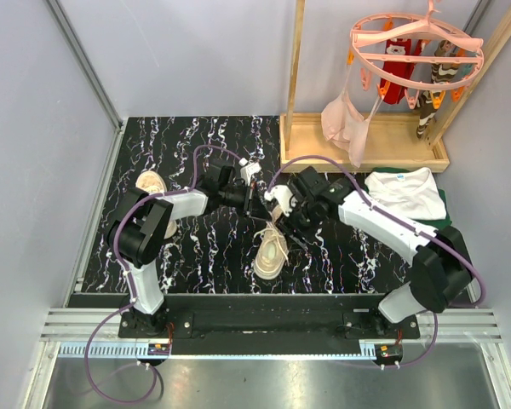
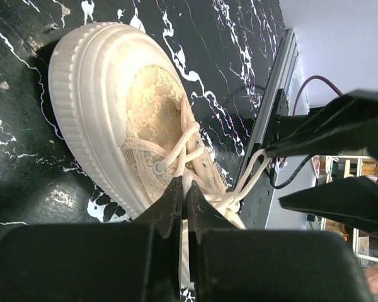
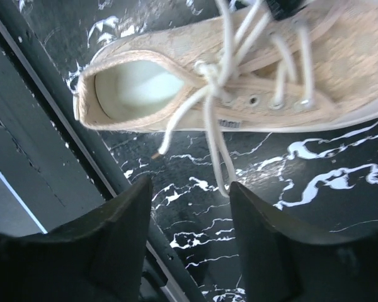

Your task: Tie the shoes

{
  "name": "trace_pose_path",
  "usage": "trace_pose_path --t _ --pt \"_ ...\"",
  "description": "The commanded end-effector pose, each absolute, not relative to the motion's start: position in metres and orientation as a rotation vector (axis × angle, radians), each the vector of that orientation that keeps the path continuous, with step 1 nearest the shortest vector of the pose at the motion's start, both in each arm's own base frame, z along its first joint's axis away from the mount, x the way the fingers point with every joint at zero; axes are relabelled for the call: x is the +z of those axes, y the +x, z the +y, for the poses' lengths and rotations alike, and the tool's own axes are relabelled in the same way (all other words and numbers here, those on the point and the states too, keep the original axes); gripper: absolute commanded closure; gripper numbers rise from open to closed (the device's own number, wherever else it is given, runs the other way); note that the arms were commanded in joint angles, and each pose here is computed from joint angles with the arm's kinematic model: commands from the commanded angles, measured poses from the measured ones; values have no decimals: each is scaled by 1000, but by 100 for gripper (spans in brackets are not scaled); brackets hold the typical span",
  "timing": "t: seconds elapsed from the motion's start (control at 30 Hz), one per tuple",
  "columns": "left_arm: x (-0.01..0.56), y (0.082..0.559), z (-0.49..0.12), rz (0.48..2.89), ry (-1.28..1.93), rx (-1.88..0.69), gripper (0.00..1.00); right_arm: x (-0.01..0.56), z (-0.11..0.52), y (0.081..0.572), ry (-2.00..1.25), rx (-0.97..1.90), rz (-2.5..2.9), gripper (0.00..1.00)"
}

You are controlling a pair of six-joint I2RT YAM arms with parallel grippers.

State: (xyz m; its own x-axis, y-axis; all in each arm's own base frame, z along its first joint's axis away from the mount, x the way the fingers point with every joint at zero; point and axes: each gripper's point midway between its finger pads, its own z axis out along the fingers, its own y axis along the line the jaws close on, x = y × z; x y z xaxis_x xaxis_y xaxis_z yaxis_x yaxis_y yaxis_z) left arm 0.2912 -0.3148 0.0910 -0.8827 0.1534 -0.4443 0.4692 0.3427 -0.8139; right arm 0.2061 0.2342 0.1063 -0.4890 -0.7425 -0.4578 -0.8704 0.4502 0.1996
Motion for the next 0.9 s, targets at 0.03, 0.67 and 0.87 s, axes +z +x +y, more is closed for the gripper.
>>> trace_pose_path --t 0.03,0.67,0.87 --pt "113 311 -316 2190 583 -1522 100 124 240 219 -1327 704 2423 36" --pt "110 312 -319 2192 572 -1539 100 159 275 222 -1352 936 2293 53" --pt "110 312 -320 2193 565 -1542 100 149 269 239 -1289 827 2356 40"
